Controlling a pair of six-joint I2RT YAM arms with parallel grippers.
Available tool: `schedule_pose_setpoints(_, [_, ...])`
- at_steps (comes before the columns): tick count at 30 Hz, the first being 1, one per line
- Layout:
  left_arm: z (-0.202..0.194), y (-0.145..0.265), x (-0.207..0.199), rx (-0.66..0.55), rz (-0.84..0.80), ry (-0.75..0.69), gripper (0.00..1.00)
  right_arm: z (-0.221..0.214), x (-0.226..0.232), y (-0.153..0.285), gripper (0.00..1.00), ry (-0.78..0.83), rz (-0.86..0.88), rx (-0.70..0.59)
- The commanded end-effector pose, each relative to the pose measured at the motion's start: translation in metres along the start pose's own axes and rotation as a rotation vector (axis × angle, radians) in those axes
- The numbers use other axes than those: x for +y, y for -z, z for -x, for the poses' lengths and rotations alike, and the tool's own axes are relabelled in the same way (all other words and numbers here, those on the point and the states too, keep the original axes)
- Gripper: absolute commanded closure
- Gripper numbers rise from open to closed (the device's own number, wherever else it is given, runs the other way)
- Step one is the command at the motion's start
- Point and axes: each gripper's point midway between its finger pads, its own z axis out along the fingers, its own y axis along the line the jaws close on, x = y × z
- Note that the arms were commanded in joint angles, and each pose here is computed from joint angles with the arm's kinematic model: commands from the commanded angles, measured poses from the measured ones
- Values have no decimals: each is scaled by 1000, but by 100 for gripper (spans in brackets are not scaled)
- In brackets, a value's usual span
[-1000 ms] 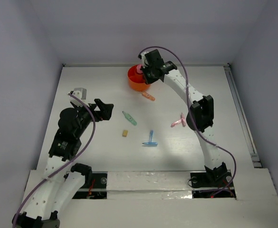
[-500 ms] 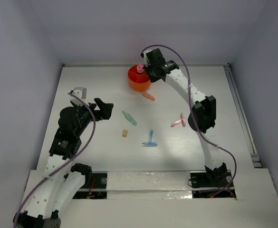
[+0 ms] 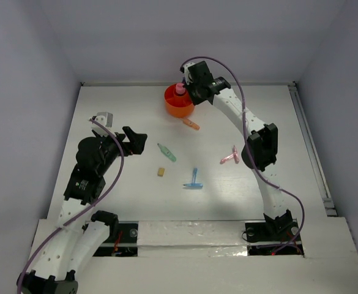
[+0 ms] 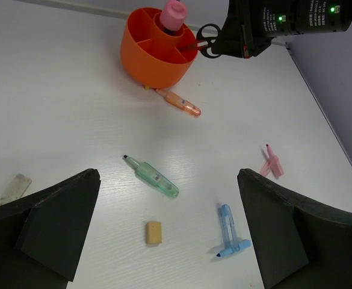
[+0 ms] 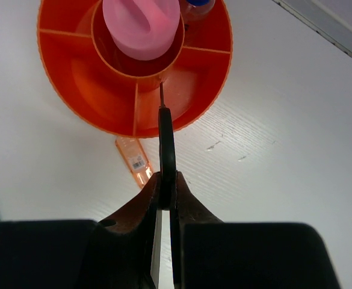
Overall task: Sort the stationery into containers
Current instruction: Place the scissors in the storage box.
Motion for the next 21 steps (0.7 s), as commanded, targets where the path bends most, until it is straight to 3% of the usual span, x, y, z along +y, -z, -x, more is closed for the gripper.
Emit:
schedule_pose_setpoints(1, [7,-2,-4,-35,-27,-7,1,19,1,-3,96,-16,9,-59])
schedule_pose_setpoints(5, [6,-2,-4,-31,-28,-6,1,19,-4,-5,74,-27,-23,-73])
schedule_pose_setpoints(12, [5,-4,-4,-26,-29,-6,1,31,-21,3,44,-60,-89,-117])
schedule_pose_setpoints(17, [5,-4,-3,-23,-25,-5,1,51,-27,30,38,-86,-96,-192])
schedule_pose_setpoints(20, [6,-4,-1,-26,-18,-3,1,47,-13,40,36,-98,-13,-211])
schedule_pose_setpoints(21, [6,-4,-1,-27,-18,-4,1,58,-6,66,36,-101,24,-266])
